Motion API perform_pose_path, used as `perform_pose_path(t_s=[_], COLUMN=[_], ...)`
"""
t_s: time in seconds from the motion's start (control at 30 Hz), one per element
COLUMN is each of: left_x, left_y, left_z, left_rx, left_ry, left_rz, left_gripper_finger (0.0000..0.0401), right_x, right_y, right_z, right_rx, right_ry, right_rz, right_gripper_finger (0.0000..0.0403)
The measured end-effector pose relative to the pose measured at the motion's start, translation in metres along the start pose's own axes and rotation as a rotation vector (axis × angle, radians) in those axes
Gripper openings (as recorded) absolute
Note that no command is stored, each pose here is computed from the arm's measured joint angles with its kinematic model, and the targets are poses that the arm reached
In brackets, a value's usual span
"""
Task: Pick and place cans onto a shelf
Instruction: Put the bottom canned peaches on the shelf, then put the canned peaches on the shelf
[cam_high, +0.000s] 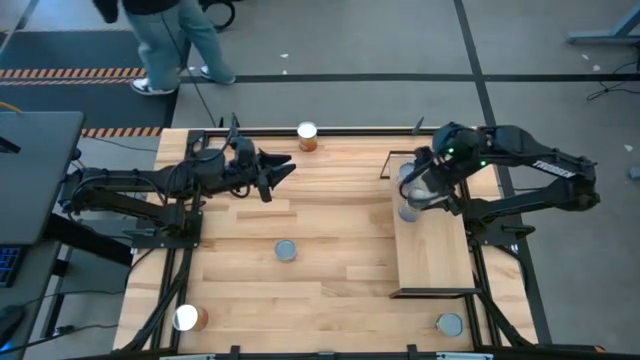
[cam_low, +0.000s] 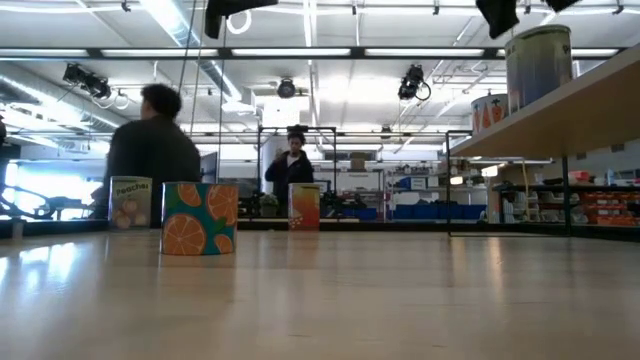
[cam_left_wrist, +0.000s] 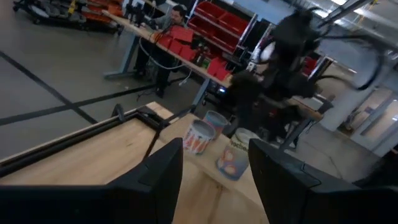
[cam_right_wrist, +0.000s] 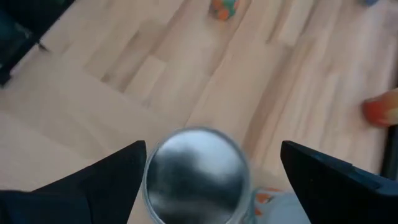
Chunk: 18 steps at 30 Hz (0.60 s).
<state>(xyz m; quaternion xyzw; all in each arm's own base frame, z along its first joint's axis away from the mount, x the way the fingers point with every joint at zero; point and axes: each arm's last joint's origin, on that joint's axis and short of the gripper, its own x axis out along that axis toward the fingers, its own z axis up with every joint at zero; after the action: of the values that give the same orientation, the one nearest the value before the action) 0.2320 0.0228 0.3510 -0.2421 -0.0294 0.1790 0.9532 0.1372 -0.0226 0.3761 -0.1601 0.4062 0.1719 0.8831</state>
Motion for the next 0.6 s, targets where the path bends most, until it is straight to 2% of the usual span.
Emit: perform_pose_path(t_s=[0.1, 0.2, 0.3, 0.47, 0.6], left_x=[0.002, 0.005, 0.003, -0.016, -0.033], left_y=[0.011, 0.030, 0.059, 0.101, 0.121], left_z=[0.003, 0.004, 0.004, 0.009, 0.011], left_rx=[0.003, 0.004, -0.026, -0.014, 0.006], left_ry=[0.001, 0.038, 0.126, 0.371, 0.538], left_rz=[0.058, 0.164, 0.341, 0.723, 0.893], left_gripper_finger=[0.0190, 0.0190, 0.0190, 0.0190, 0.0212], right_x=[-0.017, -0.033, -0.047, -0.055, -0.053], right_y=[0.001, 0.002, -0.002, -0.010, -0.018], right_z=[0.010, 0.020, 0.032, 0.046, 0.051], right_rx=[0.023, 0.038, 0.055, 0.112, 0.174], right_ry=[-0.062, -0.132, -0.242, -0.374, -0.395], right_rz=[-0.032, -0.073, -0.157, -0.258, -0.337], right_gripper_finger=[0.0379, 0.0380, 0.0377, 0.0375, 0.0375])
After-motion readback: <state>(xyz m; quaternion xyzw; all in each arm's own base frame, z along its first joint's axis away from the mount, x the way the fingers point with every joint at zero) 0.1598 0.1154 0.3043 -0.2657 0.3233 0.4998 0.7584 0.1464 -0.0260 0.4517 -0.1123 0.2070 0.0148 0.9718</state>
